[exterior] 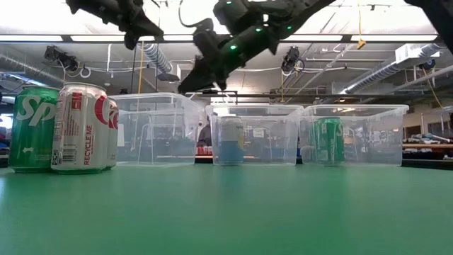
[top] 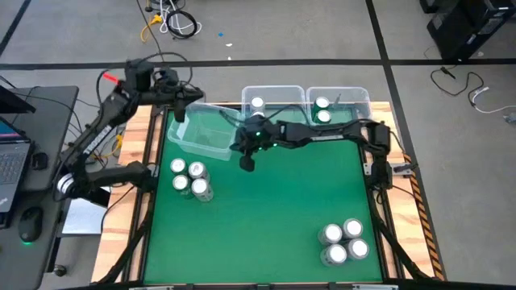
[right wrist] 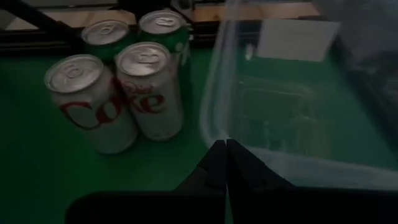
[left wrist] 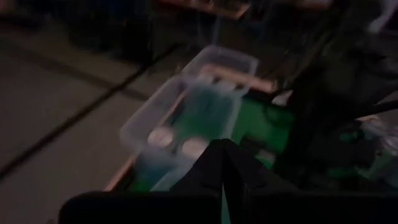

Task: Sort soda cans
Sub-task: Move the bottom left transparent bin to the top left of the table

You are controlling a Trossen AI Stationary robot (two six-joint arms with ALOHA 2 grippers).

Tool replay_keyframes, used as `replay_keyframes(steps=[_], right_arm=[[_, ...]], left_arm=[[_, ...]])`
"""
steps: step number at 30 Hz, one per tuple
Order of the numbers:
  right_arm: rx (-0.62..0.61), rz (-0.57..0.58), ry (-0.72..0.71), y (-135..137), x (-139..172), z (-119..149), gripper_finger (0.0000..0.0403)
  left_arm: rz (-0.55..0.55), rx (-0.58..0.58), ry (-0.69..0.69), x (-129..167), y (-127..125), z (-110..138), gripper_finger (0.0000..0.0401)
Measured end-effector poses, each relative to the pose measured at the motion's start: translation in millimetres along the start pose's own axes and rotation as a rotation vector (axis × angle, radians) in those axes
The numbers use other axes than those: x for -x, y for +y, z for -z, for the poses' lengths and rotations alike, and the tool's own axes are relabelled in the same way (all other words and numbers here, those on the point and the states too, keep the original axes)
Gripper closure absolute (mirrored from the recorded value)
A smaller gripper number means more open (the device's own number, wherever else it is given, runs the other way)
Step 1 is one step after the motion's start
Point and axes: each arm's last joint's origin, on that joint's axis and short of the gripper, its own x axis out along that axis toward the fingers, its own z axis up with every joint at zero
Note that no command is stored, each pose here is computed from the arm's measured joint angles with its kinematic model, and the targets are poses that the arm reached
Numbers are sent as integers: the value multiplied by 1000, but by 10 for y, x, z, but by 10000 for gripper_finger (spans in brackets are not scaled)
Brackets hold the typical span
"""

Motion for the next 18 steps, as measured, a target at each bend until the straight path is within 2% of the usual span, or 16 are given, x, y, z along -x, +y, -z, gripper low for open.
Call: replay_keyframes(steps=[5, 10, 15, 18], right_arm=[[1, -6, 25, 20, -134, -52, 403], [-18, 31, 35, -148, -206, -76, 403], [-49, 131, 30, -394, -163, -98, 403], [-30, 150, 31, -467, -84, -160, 403]], left_arm=[[80, -101, -131, 56, -189, 177, 398], [146, -177, -212, 90, -341, 370, 399], [170, -181, -210, 90, -395, 539, 400], [198, -188, -189, 60, -415, 603, 400]])
